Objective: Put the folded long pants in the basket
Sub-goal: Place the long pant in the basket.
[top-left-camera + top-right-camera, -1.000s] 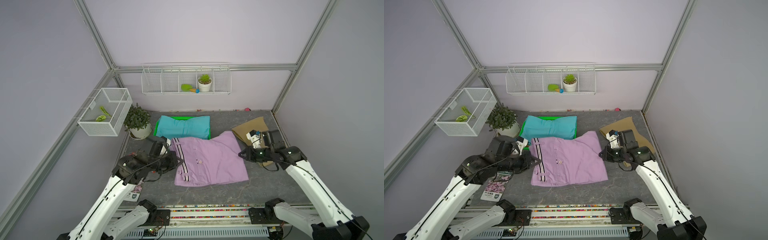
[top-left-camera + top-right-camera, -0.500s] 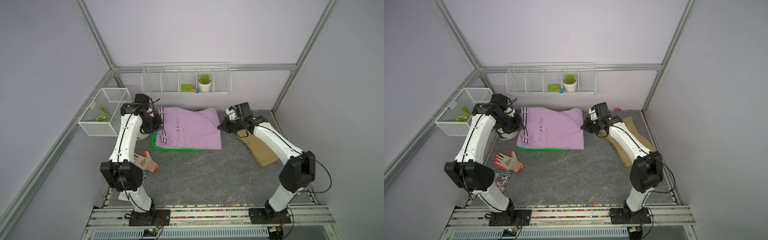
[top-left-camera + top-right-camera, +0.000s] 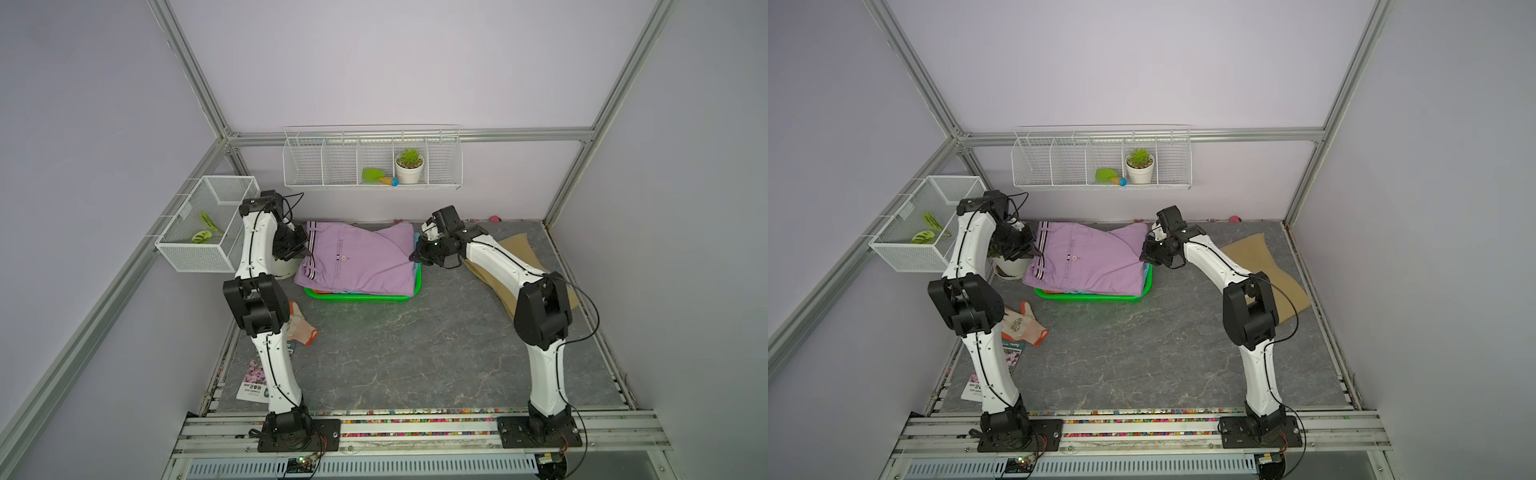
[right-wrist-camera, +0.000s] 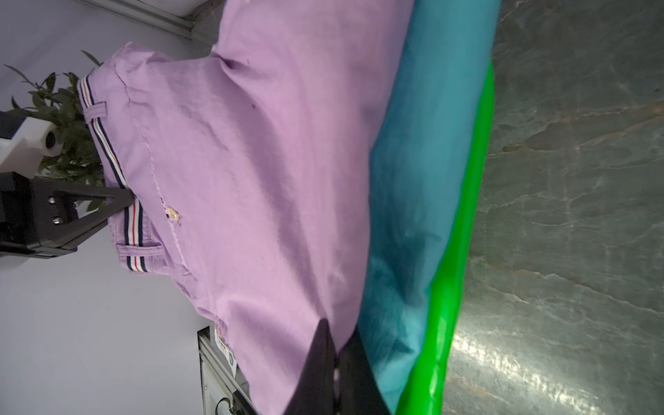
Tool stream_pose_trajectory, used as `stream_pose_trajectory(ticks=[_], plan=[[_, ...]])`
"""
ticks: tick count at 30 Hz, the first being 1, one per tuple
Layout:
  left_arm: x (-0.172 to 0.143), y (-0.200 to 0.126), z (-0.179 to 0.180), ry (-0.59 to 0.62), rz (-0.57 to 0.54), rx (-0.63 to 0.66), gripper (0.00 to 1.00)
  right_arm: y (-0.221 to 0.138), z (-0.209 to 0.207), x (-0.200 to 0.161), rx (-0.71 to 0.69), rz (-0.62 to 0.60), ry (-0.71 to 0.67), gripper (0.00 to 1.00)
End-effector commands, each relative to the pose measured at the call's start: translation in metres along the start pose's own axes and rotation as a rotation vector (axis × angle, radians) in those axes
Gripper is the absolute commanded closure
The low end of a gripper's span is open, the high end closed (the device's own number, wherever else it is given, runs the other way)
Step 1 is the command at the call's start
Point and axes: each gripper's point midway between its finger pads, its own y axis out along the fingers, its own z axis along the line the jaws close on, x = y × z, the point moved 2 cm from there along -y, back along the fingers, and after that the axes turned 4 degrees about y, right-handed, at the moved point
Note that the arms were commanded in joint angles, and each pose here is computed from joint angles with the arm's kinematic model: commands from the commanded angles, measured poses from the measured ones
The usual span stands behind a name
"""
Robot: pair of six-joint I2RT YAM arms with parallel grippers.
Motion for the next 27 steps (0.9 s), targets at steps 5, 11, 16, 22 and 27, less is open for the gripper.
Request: stream_pose_trajectory(ticks=[5,11,16,22,27], plan=[[0.006,0.021,0.014,-0.024,0.028,-0.014,1.00,-0.005,-0.026,0.011,-0.086,-0.030,0.020,1.00],[0.001,0.029,0.022,-0.048,0.056,-0.017,1.00,-0.009,-0.023,0.001,-0.040,-0.008,0.042,1.00],[0.000,0.023,0.018,-0.045,0.035,-0.034,1.00,-0.031,-0.017,0.010,-0.038,-0.108,0.007,1.00],[-0.001,0.026,0.021,-0.052,0.041,-0.022,1.00,-0.024,-0.033,0.011,-0.030,-0.083,0.056,1.00],[-0.004,0.029,0.022,-0.059,0.053,-0.023,0.93,-0.012,-0.044,0.007,-0.043,-0.063,0.075,1.00]])
